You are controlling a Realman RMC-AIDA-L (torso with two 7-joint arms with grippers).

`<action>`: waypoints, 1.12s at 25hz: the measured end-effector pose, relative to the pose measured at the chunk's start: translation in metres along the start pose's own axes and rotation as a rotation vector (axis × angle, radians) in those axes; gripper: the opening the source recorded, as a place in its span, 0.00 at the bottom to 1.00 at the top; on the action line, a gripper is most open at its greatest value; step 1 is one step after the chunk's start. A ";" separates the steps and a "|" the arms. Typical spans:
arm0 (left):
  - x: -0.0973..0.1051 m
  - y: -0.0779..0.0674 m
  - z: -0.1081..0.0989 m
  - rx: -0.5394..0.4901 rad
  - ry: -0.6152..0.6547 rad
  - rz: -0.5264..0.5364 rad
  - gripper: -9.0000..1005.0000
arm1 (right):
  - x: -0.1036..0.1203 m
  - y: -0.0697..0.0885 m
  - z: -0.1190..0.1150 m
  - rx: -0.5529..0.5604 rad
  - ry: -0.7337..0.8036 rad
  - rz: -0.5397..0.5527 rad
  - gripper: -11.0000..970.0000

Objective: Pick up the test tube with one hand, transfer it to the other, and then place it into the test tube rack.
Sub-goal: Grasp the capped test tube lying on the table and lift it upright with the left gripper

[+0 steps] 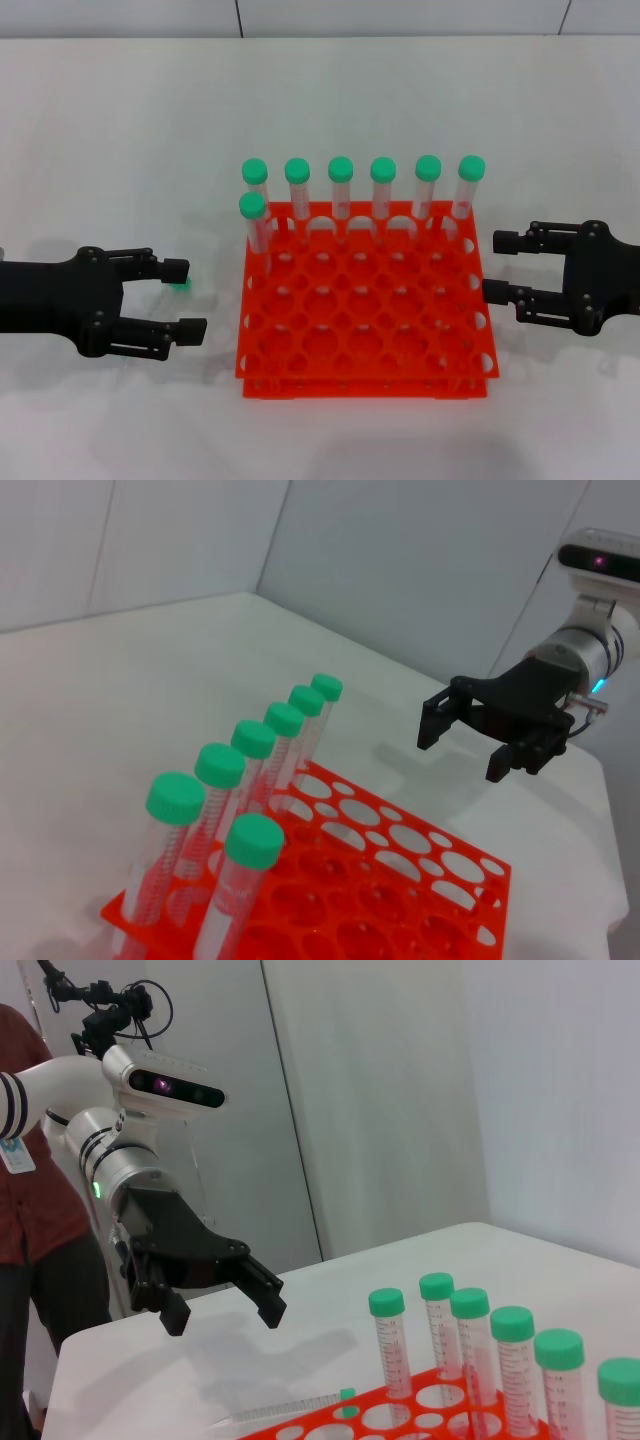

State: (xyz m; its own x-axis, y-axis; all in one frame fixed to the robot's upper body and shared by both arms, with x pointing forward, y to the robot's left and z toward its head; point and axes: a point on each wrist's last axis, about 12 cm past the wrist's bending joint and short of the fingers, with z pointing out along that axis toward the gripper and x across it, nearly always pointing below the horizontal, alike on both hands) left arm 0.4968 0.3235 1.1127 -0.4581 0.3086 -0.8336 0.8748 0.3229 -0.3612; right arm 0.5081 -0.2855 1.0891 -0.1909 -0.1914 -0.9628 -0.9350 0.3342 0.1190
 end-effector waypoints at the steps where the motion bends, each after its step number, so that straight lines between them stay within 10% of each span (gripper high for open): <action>1: 0.000 0.000 0.000 0.000 -0.002 0.000 0.88 | 0.000 0.000 0.000 0.000 0.000 0.000 0.61; 17: -0.002 0.001 -0.001 -0.003 -0.005 0.001 0.88 | 0.000 0.000 0.000 0.002 0.001 0.000 0.61; 28: -0.012 0.010 -0.024 -0.076 0.059 -0.219 0.88 | -0.001 -0.001 0.001 0.007 -0.014 0.005 0.61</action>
State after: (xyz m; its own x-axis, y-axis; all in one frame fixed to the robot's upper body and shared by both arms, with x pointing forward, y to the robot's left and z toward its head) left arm 0.5071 0.3445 1.1296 -0.6463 0.2748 -0.7119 0.7400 0.4536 -0.4966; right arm 0.5096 -0.2851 1.0897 -0.1913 -0.1773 -0.9654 -0.9320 0.3413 0.1220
